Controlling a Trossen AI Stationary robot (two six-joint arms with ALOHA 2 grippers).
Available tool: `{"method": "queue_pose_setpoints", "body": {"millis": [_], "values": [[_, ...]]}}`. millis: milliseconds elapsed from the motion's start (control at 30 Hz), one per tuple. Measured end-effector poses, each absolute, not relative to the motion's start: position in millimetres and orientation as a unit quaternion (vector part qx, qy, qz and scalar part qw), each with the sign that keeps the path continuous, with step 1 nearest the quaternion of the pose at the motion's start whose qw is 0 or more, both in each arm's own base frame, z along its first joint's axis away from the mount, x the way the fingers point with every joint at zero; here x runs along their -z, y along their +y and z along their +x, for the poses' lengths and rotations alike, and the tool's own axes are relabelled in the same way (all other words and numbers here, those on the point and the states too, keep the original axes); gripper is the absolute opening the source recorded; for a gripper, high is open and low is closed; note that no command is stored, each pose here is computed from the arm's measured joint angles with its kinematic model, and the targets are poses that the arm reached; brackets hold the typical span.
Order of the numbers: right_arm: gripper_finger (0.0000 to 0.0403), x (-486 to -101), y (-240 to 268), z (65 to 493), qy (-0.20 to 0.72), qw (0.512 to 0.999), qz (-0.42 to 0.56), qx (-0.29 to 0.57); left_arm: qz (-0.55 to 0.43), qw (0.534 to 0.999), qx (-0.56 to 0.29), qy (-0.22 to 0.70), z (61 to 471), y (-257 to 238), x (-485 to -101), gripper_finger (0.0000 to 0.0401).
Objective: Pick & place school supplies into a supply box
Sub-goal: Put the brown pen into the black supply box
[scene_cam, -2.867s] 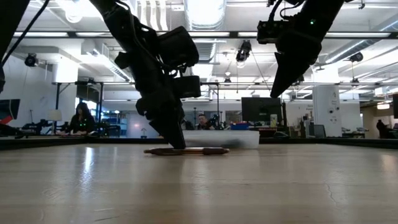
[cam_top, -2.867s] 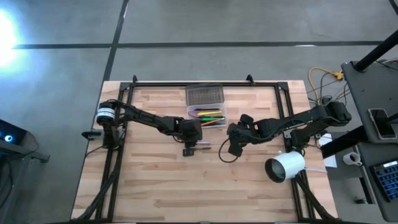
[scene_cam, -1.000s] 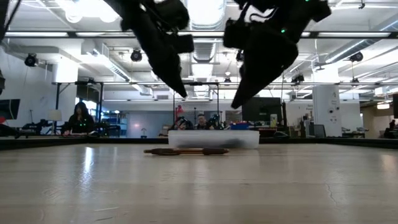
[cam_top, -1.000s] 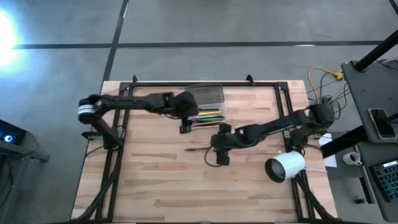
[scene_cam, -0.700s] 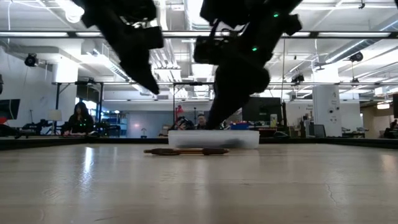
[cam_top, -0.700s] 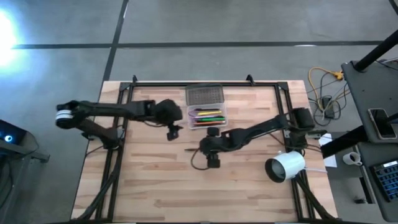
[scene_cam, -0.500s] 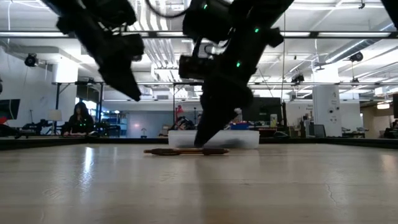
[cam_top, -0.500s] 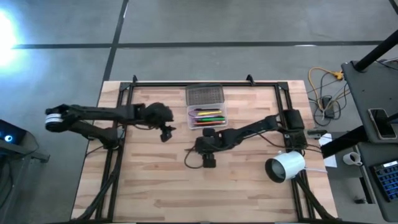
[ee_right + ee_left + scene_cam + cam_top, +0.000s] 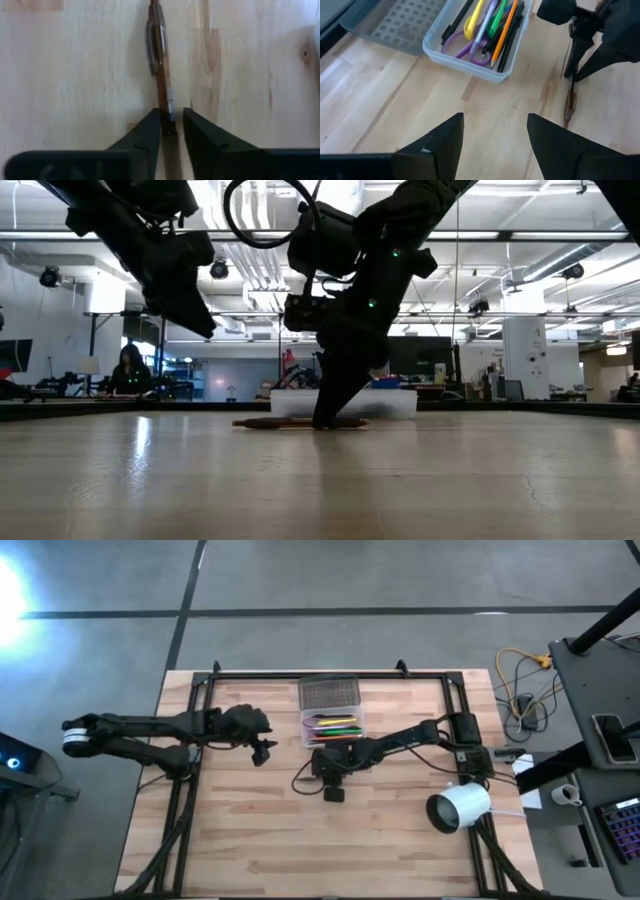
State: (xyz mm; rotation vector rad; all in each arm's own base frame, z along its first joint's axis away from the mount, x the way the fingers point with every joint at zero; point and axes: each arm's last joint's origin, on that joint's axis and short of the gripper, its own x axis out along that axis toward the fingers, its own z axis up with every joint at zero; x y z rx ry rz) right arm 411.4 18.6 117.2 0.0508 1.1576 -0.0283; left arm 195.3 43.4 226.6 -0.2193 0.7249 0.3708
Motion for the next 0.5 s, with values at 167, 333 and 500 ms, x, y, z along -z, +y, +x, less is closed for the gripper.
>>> {"method": "queue_pose_setpoints", "body": {"millis": [167, 333, 500], "values": [[0.0019, -123.6, 17.2, 409.9, 0.543, 0.839, 0.023, 0.020, -0.106, 0.911, -0.180, 0.356, 196.5, 43.6, -224.9, 0.0203], [0.0017, -155.8, 8.7, 396.9, 0.537, 0.842, 0.002, 0.051, -0.106, 0.910, -0.180, 0.358, 196.7, 43.7, -224.2, 0.0203], [0.0015, -208.4, -15.9, 375.7, 0.501, 0.859, -0.050, 0.093, -0.106, 0.910, -0.179, 0.358, 196.8, 43.7, -224.3, 0.0203]]}}
